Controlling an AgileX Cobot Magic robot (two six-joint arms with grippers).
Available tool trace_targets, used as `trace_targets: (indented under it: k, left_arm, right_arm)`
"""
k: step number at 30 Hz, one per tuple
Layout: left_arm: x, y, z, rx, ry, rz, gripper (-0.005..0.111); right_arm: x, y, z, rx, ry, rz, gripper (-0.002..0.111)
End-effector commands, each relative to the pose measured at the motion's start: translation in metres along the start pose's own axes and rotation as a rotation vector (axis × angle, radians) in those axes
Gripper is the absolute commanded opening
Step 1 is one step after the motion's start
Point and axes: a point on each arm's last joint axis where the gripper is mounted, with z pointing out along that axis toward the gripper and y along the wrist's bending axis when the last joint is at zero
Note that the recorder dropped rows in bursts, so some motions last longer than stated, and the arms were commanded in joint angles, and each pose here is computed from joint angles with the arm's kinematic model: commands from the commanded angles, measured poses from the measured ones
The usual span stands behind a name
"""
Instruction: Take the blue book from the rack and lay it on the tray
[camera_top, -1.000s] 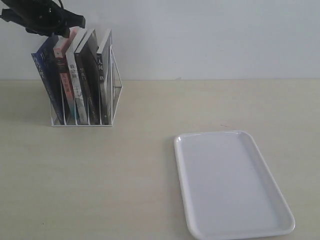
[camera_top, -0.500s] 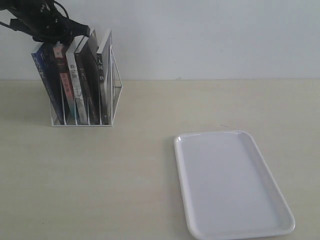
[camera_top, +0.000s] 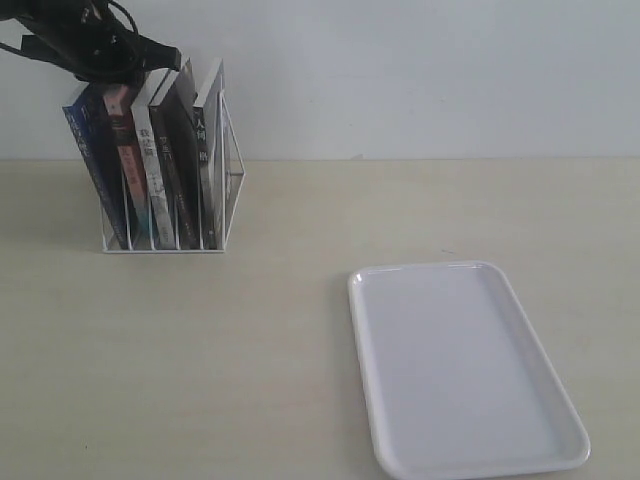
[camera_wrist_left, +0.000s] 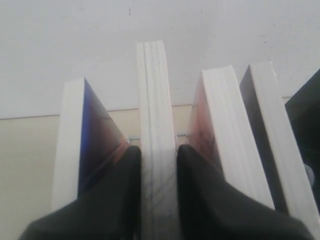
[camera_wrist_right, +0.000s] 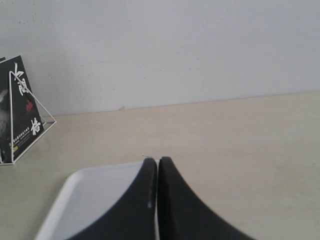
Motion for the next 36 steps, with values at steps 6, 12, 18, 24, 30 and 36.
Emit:
trace_targets:
  k: [6,12,18,24,30,36]
  left_arm:
    - [-0.001,0.001,0.001,0.001,-0.011,-0.008,0.016]
    - [-0.005,0.003,-0.007,-0.010,-0.022,0.003,0.005]
    - [-0.015,0.005,-0.024,-0.010,-0.056,-0.003,0.005]
    - [-0.026,0.007,-0.046,-0.010,-0.098,-0.009,0.005]
    - [-0.036,0.010,-0.069,-0.008,-0.147,-0.016,0.005]
    - [-0.041,0.012,-0.082,-0.010,-0.165,-0.016,0.005]
  right_arm:
    - [-0.002,0.000,-0.001,0.000,-0.016,-0.002,0.000]
    - [-0.002,0.000,-0.001,0.000,-0.016,-0.002,0.000]
    - [-0.002,0.000,-0.001,0.000,-0.016,-0.002,0.000]
    - [-0.002,0.000,-0.001,0.000,-0.016,-0.002,0.000]
    - [-0.002,0.000,-0.001,0.000,-0.016,-0.002,0.000]
    - [-0.001,0.000,-0.001,0.000,-0.014,-0.002,0.000]
